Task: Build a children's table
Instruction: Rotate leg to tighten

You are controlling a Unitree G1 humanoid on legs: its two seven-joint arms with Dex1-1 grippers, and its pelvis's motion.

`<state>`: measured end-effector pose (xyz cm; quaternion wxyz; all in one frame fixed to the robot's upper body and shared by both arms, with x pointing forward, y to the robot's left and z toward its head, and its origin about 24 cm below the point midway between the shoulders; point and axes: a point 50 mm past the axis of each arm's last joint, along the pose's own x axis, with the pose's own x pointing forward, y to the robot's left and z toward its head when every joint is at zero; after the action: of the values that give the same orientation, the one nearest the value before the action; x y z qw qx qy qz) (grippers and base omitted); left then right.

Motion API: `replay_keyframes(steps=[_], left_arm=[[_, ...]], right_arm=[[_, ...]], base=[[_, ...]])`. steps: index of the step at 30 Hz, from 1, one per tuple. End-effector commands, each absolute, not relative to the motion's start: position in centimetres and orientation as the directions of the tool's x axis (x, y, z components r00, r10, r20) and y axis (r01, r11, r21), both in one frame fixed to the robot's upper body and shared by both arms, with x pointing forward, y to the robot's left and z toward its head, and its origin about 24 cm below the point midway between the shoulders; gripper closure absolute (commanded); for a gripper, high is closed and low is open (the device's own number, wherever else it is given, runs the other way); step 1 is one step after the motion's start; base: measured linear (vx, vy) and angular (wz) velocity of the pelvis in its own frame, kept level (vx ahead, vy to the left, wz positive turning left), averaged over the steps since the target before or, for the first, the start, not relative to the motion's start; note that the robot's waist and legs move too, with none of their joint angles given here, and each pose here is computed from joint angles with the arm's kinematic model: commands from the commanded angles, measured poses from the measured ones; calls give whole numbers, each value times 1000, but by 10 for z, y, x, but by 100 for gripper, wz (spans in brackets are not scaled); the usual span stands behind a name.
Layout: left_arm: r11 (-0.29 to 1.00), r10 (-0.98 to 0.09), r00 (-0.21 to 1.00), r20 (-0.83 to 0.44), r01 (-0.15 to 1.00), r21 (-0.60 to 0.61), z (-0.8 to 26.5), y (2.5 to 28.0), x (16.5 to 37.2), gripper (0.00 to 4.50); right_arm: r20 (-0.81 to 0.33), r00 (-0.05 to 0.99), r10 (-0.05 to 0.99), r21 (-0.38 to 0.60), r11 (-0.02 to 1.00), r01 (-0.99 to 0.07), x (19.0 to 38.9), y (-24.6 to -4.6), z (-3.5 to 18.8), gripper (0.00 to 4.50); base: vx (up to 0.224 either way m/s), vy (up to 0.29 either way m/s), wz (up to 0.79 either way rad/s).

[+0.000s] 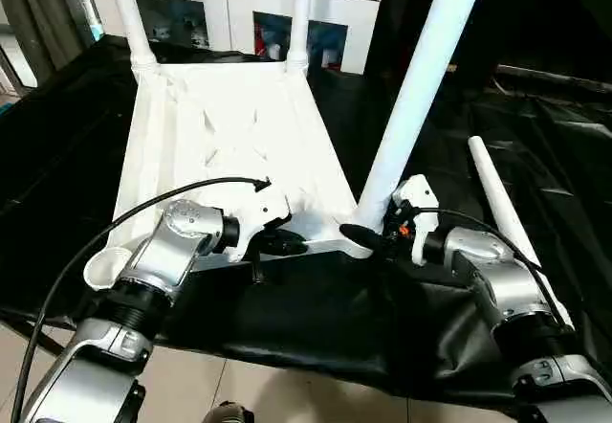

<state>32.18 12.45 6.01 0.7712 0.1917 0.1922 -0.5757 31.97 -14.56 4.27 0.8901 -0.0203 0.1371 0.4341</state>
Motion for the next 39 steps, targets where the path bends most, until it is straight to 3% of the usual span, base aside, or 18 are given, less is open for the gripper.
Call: replay_keyframes(steps=[1,5,6,7,8,14,18,20,23,24,30,36,39], left_arm=[[291,-823,263,-504,956,23,50,120,318,450],[445,-766,412,-494,894,55,46,105,332,450],[512,-733,473,-489,857,61,44,92,338,450],[512,-733,473,-489,857,61,44,92,338,450],[554,-711,508,-486,831,58,44,79,342,450],[570,-700,531,-477,818,74,45,51,344,450],[553,-711,524,-469,829,88,46,49,344,450],[552,-711,524,-469,829,89,46,51,344,450],[531,-728,507,-463,843,89,48,60,344,450],[512,-735,489,-470,854,88,48,69,344,450],[384,-811,375,-448,920,76,53,94,335,450],[213,-860,199,-469,977,22,53,111,319,450],[192,-866,173,-469,981,7,54,114,315,450]], right_arm=[[-293,628,721,85,674,-734,320,-153,37,180],[-324,780,536,106,839,-533,327,-152,24,180],[-339,835,434,130,900,-416,331,-147,18,180],[-339,835,434,130,900,-416,331,-147,18,180],[-344,862,373,143,928,-344,334,-140,17,180],[-353,883,310,160,950,-270,341,-116,19,180],[-328,886,327,134,945,-299,343,-105,22,180],[-319,889,328,129,944,-302,343,-106,24,125],[-272,886,376,141,926,-349,345,-111,31,111],[-240,866,438,126,899,-420,345,-115,38,84],[-248,742,622,68,776,-627,333,-138,47,84],[-268,624,734,59,659,-750,321,-148,51,84],[-292,596,748,47,633,-772,318,-150,50,84]], base=[[0,0,0],[0,0,0],[0,0,0],[0,0,0],[0,0,0],[0,0,0],[0,0,0],[0,0,0],[0,0,0],[0,0,0],[0,0,0],[0,0,0],[0,0,0]])
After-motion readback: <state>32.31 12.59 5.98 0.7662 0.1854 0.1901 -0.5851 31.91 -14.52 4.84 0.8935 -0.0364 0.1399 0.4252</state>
